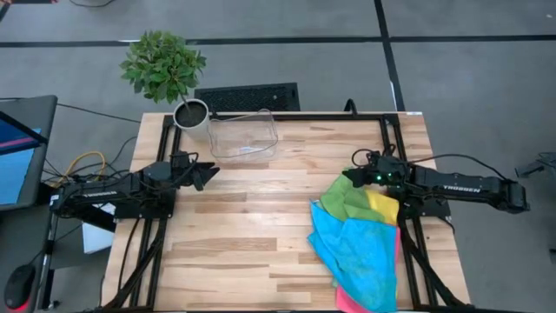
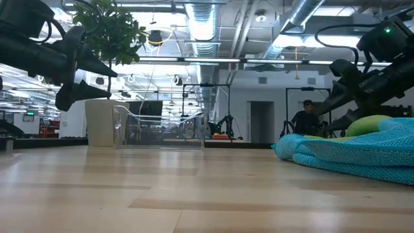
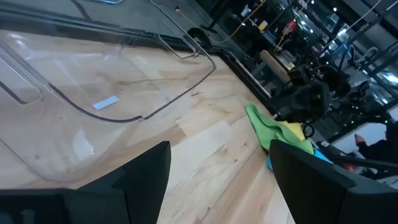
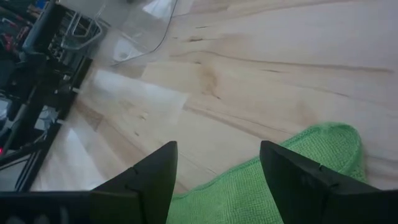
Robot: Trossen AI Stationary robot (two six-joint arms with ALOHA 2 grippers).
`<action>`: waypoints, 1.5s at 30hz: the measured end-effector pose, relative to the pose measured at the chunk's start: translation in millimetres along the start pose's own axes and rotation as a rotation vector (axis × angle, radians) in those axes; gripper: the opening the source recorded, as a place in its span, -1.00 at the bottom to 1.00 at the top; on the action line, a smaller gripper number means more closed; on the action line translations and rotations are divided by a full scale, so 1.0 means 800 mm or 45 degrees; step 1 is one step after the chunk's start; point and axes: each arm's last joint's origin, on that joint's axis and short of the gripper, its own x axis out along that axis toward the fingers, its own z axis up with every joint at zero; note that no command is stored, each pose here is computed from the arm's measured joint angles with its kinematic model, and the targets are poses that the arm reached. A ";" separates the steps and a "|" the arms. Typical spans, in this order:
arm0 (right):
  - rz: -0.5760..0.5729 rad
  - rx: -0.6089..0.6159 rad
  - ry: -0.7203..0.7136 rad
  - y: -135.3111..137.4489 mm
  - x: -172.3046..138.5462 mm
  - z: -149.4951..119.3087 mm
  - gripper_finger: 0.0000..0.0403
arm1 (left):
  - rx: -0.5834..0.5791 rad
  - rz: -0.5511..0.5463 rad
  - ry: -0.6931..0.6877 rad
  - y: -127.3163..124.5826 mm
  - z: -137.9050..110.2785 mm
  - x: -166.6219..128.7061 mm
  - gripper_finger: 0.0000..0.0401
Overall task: Fold microfiber towels
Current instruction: Fold the blue microfiber cloth
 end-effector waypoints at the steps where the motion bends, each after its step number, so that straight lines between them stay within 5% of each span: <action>1: 0.005 -0.028 -0.009 0.001 0.000 0.001 0.27 | 0.002 -0.002 -0.001 0.000 0.000 0.000 0.32; 4: 0.133 -0.045 -0.101 0.012 -0.001 0.011 0.27 | -0.057 -0.076 0.039 -0.003 0.000 0.000 0.32; 10: 0.849 -0.219 -0.218 0.085 -0.040 0.054 0.27 | -0.267 -0.593 0.029 -0.036 0.021 -0.008 0.32; 13: 0.953 -0.331 -0.206 0.115 -0.065 0.069 0.27 | -0.270 -0.867 -0.032 -0.059 0.036 -0.017 0.32; 15: 0.957 -0.393 -0.186 0.132 -0.078 0.077 0.27 | -0.177 -0.896 -0.023 -0.075 0.042 -0.018 0.32; 23: 0.774 -0.583 0.063 0.174 -0.110 0.082 0.27 | 0.470 -0.723 0.276 -0.176 0.029 0.030 0.32; 30: 0.550 -0.560 0.384 0.178 -0.103 0.048 0.27 | 1.089 -0.320 0.631 -0.246 -0.034 0.106 0.32; 33: 0.457 -0.562 0.455 0.180 -0.099 0.030 0.27 | 1.268 -0.280 0.723 -0.266 -0.068 0.139 0.32; 40: 0.243 -0.506 0.766 0.181 -0.097 -0.027 0.27 | 1.366 -0.350 0.798 -0.299 -0.109 0.178 0.32; 45: -0.306 -0.376 0.976 0.152 -0.116 -0.064 0.27 | 1.352 -0.343 0.739 -0.308 -0.097 0.182 0.32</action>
